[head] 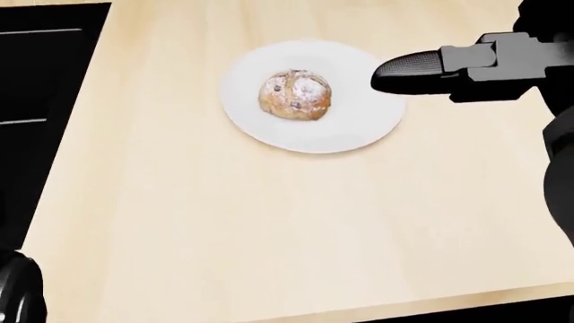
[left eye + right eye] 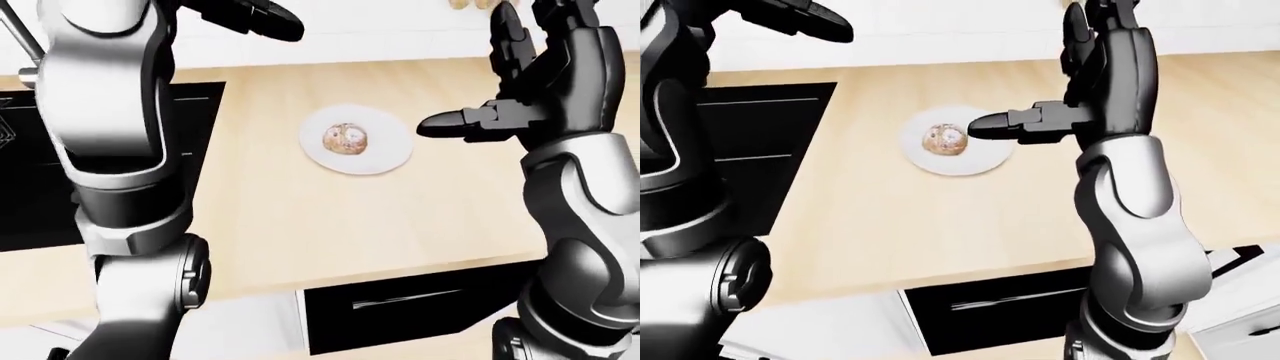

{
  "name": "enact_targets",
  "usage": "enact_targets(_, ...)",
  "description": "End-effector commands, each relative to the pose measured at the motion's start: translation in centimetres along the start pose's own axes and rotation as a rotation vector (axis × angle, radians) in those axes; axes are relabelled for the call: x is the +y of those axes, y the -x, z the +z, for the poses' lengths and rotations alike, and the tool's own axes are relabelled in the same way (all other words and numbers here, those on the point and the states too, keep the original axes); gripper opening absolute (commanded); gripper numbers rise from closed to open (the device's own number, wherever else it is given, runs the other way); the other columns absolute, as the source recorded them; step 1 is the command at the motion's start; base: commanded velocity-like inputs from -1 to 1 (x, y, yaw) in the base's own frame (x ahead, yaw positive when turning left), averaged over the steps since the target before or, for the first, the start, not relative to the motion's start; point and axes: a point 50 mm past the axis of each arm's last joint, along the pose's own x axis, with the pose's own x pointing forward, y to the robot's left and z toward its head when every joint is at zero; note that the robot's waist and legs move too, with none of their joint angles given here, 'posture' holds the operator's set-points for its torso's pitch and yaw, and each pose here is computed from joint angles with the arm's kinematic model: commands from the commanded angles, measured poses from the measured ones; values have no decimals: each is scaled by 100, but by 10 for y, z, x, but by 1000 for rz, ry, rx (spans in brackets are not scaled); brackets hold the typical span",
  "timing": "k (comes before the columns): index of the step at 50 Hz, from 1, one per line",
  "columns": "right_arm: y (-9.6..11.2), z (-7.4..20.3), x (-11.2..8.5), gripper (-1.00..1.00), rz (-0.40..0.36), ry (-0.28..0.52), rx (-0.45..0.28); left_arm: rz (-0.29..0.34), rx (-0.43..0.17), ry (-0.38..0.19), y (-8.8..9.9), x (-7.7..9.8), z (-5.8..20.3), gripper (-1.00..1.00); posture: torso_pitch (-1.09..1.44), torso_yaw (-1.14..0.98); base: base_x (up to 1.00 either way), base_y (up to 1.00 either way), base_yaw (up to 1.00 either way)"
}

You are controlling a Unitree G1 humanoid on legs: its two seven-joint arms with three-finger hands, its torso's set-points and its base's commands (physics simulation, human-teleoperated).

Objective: Place the pastries on the plates.

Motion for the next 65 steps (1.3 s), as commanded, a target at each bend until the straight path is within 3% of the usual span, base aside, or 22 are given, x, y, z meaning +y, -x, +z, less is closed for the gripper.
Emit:
enact_targets(1, 0, 15, 0, 100, -6, -6, -84, 27, -55, -16, 9, 8, 21, 100, 6, 0, 0, 20, 0)
enact_targets(8, 0, 11, 2, 100, -3, -9, -68, 19, -53, -15, 23, -1, 20, 100, 6, 0, 0, 3, 0)
enact_targets(27, -1, 10, 5, 100, 5, -20, -73, 40, -74, -39, 36, 7, 37, 100, 6, 0, -14, 5, 0)
enact_targets(33, 0, 7, 8, 100, 18, -30, -74, 74, -40, -20, 61, 7, 18, 100, 6, 0, -12, 3, 0)
enact_targets(36, 2, 6, 8, 100, 23, -36, -78, 120, -63, 5, 71, 14, 12, 100, 6, 0, 0, 1, 0)
enact_targets(37, 2, 3, 10, 100, 26, -33, -70, 164, -82, 19, 74, 18, 11, 100, 6, 0, 0, 0, 0)
enact_targets(38, 3, 1, 10, 100, 26, -34, -69, 153, -95, 17, 79, 16, 8, 100, 6, 0, 0, 0, 0)
enact_targets(39, 4, 0, 10, 100, 25, -35, -67, 181, -103, 42, 84, 18, 1, 100, 6, 0, 0, 0, 0)
enact_targets(42, 5, -7, 11, 100, 26, -33, -60, 176, -85, 50, 98, 18, -18, 100, 6, 0, 0, 0, 0)
enact_targets(43, 5, -8, 12, 100, 29, -34, -59, 201, -89, 81, 104, 21, -21, 100, 6, 0, 0, 0, 0)
enact_targets(45, 5, -7, 11, 100, 25, -32, -63, 229, -6, 124, 118, 23, -42, 100, 6, 0, 0, 0, 0)
enact_targets(49, 9, -10, 12, 100, 24, -27, -58, 246, -43, 146, 125, 25, -56, 100, 6, 0, 0, 0, 0)
enact_targets(52, 10, -10, 12, 100, 20, -26, -55, 254, -59, 126, 126, 28, -57, 100, 6, 0, 0, 0, 0)
enact_targets(53, 11, -11, 13, 100, 21, -27, -54, 249, -89, 121, 124, 28, -56, 100, 6, 0, 0, 0, 0)
enact_targets(54, 11, -12, 14, 100, 24, -25, -52, 219, -77, 56, 123, 24, -59, 100, 6, 0, 0, 0, 0)
enact_targets(56, 11, -14, 15, 100, 24, -26, -49, 229, -96, 93, 123, 25, -59, 100, 6, 0, 0, 0, 0)
enact_targets(57, 11, -16, 15, 100, 27, -27, -46, 255, -84, 65, 124, 29, -60, 100, 6, 0, 0, 0, 0)
enact_targets(65, 10, -21, 17, 100, 32, -30, -41, 230, -89, 37, 125, 26, -53, 100, 6, 0, 0, 14, 0)
